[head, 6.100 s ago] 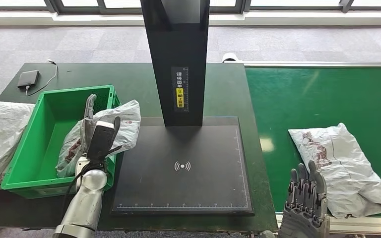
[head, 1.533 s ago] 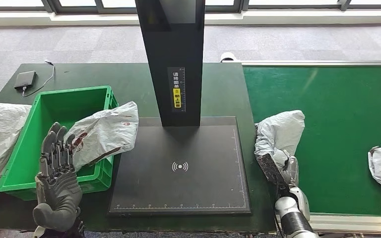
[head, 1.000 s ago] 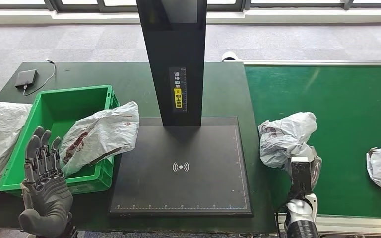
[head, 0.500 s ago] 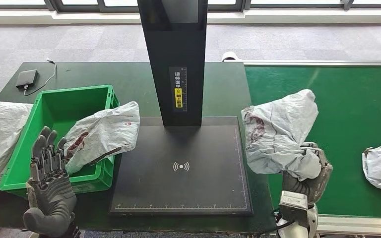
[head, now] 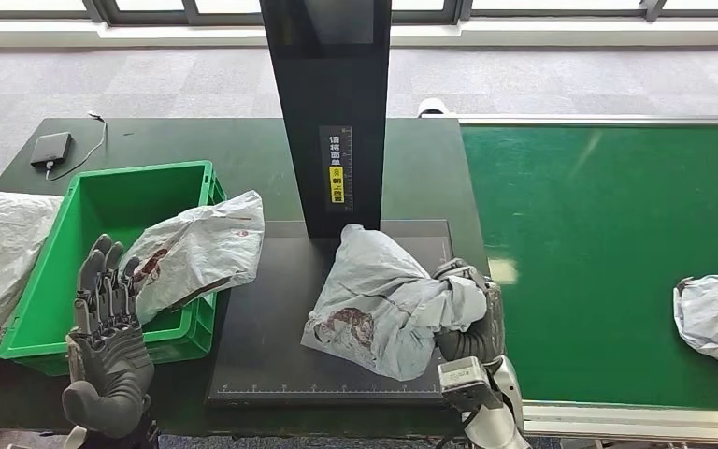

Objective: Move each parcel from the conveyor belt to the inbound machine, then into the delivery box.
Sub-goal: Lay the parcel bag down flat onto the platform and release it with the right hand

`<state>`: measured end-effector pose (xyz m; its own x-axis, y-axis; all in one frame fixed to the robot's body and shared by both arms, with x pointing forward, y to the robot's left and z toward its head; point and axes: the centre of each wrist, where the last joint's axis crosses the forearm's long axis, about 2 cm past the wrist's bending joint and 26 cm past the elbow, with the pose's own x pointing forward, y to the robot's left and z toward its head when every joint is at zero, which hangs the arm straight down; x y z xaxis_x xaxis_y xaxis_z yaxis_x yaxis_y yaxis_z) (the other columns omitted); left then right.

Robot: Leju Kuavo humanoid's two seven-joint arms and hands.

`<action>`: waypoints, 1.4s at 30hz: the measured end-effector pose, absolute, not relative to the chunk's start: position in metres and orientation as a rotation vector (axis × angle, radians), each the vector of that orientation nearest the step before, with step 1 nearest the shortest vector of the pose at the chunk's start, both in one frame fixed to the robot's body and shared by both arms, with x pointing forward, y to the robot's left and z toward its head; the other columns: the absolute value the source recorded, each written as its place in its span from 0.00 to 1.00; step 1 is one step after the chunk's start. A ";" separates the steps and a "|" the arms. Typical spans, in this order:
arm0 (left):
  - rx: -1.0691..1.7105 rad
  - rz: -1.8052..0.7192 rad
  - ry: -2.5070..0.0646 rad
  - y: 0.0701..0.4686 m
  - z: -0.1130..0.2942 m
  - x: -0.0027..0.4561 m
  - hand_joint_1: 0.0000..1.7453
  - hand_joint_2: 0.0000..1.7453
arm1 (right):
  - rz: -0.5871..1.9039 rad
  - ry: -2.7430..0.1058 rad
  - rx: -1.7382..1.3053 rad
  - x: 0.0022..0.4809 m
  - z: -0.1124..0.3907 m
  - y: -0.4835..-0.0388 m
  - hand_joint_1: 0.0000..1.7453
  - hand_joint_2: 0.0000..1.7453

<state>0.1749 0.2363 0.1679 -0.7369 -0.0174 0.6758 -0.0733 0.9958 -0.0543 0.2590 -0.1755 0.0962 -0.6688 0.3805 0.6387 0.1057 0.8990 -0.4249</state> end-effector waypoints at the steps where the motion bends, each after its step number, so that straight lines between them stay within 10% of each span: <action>1: 0.066 0.098 -2.398 0.236 0.168 0.175 0.00 0.00 | 0.468 -2.261 -0.316 0.262 0.092 -0.172 1.00 1.00; 42: 0.015 0.053 -2.339 0.222 0.149 0.186 0.00 0.00 | 0.743 -1.542 -0.084 0.274 -0.001 -0.167 1.00 1.00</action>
<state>0.1856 0.2218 0.1491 -0.6953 0.0054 0.7187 -0.0273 0.9991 -0.0339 0.2738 -0.1668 -0.0005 -0.1396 0.4799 0.8662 -0.3787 0.7823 -0.4945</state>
